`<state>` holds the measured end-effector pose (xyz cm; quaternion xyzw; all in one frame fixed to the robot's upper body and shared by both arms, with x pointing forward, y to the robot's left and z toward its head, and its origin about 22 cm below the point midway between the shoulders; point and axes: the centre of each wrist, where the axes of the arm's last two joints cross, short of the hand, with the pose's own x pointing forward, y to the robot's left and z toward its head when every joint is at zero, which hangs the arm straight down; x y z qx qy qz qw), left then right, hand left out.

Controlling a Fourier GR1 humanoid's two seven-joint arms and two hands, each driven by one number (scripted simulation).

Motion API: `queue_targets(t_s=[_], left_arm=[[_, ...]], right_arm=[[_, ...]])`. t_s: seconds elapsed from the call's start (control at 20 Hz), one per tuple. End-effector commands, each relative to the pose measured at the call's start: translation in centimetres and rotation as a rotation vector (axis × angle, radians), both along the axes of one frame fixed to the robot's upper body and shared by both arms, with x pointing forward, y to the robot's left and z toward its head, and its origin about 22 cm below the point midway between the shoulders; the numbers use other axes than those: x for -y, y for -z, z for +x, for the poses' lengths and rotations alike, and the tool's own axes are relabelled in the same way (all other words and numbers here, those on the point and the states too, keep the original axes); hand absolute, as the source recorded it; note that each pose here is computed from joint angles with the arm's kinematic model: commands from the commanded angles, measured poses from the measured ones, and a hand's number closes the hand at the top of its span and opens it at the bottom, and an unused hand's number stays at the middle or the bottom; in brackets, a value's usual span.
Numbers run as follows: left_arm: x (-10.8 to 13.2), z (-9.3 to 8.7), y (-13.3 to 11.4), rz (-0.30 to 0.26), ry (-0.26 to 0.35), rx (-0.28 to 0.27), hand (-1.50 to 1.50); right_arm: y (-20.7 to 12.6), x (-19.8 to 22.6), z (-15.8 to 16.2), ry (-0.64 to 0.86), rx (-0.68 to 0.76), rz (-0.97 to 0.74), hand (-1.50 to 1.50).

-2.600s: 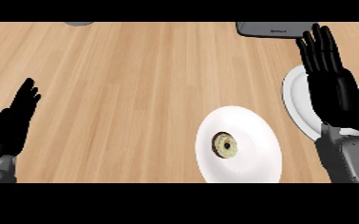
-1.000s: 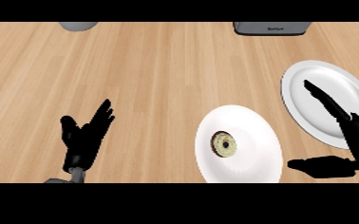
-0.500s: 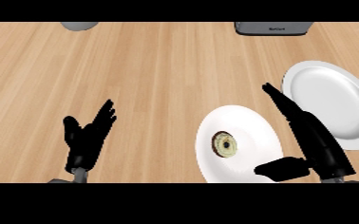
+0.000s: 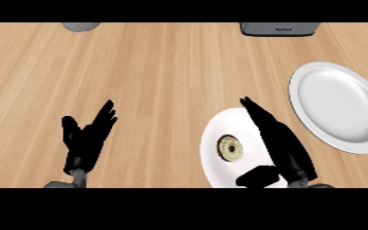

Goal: Pick the cupcake from the plate and place it in the plate

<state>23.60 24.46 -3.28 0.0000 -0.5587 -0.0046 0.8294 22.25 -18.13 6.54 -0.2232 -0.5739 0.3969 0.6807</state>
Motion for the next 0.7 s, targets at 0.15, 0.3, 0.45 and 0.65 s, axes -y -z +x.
queue_targets(t_s=[0.15,0.3,0.45,0.65], left_arm=[[0.9,-1.3,1.8,-0.006,-0.005,-0.003,0.0],[1.3,-0.5,0.1,0.022,-0.006,0.011,0.0],[0.6,-0.9,-0.3,0.006,-0.022,0.007,0.0],[2.1,-1.5,-0.6,0.005,0.005,0.002,0.0]], right_arm=[[2.6,-1.7,-0.7,-0.023,-0.035,0.0,-1.5],[1.5,-2.1,-1.4,0.01,-0.026,-0.051,-1.5],[0.6,-1.7,-0.7,0.04,-0.016,-0.098,-1.5],[4.1,-2.2,0.7,0.049,-0.031,-0.135,-1.5]])
